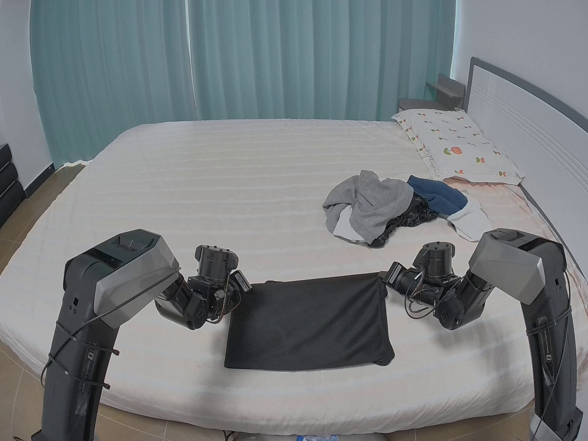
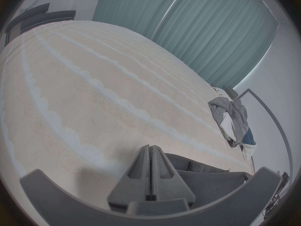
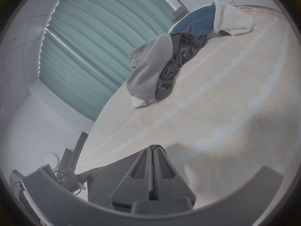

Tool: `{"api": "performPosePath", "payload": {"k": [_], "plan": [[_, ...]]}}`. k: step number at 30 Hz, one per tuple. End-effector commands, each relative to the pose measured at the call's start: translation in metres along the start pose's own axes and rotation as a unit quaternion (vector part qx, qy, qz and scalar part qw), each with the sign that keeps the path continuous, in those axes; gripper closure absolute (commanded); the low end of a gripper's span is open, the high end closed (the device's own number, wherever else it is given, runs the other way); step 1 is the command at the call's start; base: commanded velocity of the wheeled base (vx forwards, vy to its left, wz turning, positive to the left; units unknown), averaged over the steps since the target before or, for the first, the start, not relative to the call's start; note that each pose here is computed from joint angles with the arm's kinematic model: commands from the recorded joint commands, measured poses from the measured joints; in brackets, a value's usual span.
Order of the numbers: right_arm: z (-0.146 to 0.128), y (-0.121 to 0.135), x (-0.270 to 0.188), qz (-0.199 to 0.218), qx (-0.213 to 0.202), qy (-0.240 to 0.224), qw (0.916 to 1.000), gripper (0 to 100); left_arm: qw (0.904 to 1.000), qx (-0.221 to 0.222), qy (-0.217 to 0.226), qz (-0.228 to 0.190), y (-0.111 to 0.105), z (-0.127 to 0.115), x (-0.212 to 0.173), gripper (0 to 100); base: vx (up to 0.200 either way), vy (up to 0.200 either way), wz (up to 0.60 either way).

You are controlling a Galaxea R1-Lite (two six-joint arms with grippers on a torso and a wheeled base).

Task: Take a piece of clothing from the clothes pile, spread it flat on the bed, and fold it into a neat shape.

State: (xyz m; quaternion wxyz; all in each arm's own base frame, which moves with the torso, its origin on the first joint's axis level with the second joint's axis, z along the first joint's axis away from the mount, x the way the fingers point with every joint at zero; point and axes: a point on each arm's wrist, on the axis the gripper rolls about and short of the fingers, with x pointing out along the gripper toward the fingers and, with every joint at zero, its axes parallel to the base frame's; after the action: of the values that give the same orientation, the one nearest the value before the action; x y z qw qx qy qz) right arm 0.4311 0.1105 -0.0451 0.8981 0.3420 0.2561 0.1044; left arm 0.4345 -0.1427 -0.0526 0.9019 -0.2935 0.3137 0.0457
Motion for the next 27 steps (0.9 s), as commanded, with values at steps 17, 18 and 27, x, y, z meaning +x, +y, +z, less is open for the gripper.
{"api": "performPosePath", "payload": {"k": [17,18,27], "plan": [[-0.0012,-0.0016,0.0074,0.002,-0.001,-0.007,1.0,100,1.0,-0.002,0.0,-0.001,-0.0003,0.0004,-0.0007,100,0.0,0.0,0.0],[-0.001,-0.0015,0.0076,0.002,-0.001,-0.007,1.0,100,1.0,-0.002,0.0,-0.001,-0.0003,0.0004,-0.0007,100,0.0,0.0,0.0],[-0.0015,-0.0017,0.0067,0.002,-0.001,-0.006,1.0,0,1.0,-0.002,0.002,0.0,-0.0004,0.0005,-0.001,0,0.0,0.0,0.0]]}}
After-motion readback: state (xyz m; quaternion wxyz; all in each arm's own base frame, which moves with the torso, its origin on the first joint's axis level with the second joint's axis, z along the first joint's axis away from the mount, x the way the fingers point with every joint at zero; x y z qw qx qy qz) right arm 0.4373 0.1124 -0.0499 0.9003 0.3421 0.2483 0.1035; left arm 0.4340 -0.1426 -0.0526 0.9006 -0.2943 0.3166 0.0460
